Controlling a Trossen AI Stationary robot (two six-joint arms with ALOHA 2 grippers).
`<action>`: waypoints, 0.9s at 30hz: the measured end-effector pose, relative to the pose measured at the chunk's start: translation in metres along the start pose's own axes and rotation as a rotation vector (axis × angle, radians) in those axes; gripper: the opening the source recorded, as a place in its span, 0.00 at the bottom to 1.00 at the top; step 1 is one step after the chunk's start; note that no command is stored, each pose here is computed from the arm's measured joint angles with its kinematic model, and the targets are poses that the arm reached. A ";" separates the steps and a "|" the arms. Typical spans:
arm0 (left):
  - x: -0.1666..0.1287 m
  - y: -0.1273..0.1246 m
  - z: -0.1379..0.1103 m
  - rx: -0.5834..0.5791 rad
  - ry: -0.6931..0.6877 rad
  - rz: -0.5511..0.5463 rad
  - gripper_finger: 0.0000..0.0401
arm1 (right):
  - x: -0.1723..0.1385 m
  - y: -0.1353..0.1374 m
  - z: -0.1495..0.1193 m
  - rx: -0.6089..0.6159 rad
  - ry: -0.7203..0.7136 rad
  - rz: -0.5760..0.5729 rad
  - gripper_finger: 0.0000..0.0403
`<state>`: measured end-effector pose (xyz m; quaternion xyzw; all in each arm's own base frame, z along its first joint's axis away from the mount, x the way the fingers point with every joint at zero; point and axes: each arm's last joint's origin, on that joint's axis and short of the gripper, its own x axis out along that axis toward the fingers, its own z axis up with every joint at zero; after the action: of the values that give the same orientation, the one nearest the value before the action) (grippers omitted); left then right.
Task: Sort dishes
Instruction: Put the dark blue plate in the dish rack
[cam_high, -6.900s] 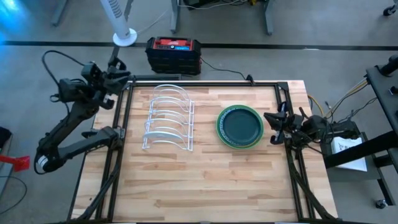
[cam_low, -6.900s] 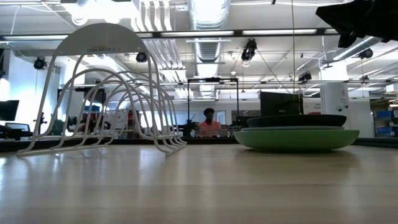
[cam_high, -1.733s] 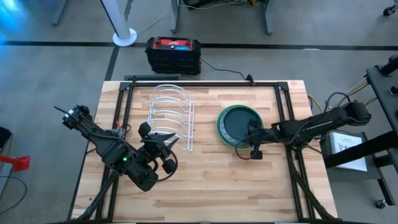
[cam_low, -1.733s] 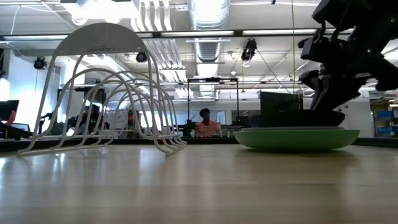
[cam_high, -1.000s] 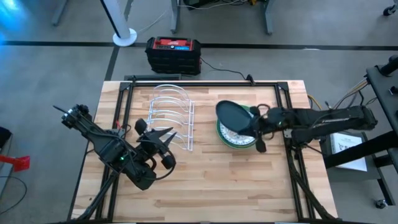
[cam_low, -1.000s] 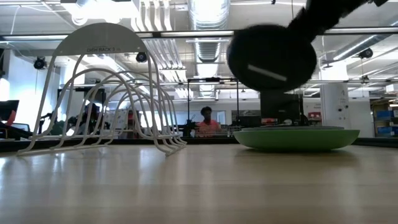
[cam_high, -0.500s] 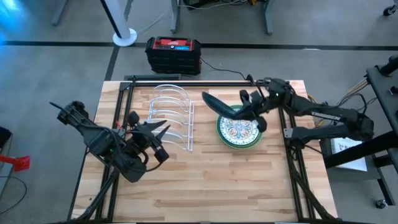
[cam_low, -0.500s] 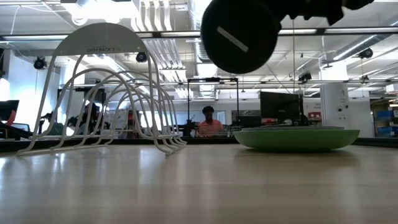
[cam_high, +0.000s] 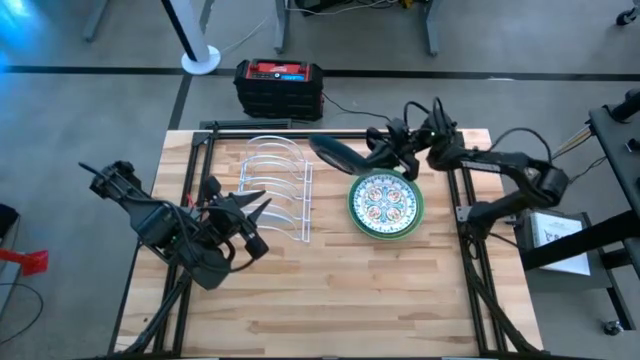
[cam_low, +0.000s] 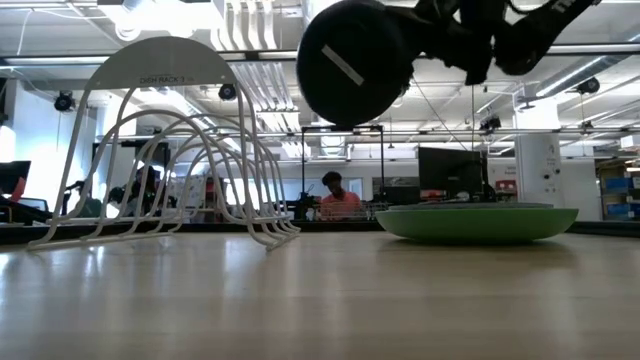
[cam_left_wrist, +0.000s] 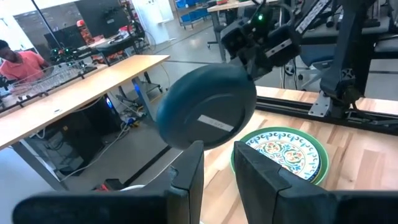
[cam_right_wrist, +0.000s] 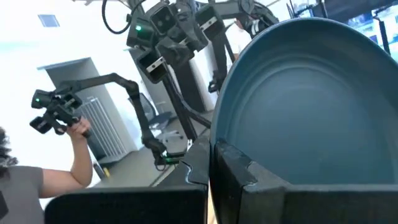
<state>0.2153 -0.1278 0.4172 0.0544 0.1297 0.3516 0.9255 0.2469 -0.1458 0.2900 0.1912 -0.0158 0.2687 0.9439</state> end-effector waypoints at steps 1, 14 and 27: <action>0.000 0.001 0.000 0.003 -0.001 0.000 0.19 | -0.001 -0.003 -0.001 -0.004 -0.009 0.001 0.00; -0.003 0.011 0.005 -0.012 -0.036 0.036 0.19 | 0.009 -0.044 0.010 -0.036 -0.038 -0.013 0.00; -0.004 0.015 0.006 0.000 -0.038 0.036 0.19 | 0.034 -0.075 0.033 -0.086 0.040 0.132 0.00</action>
<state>0.2047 -0.1193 0.4270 0.0631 0.1112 0.3671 0.9213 0.3170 -0.1992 0.2984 0.1434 -0.0209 0.3331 0.9317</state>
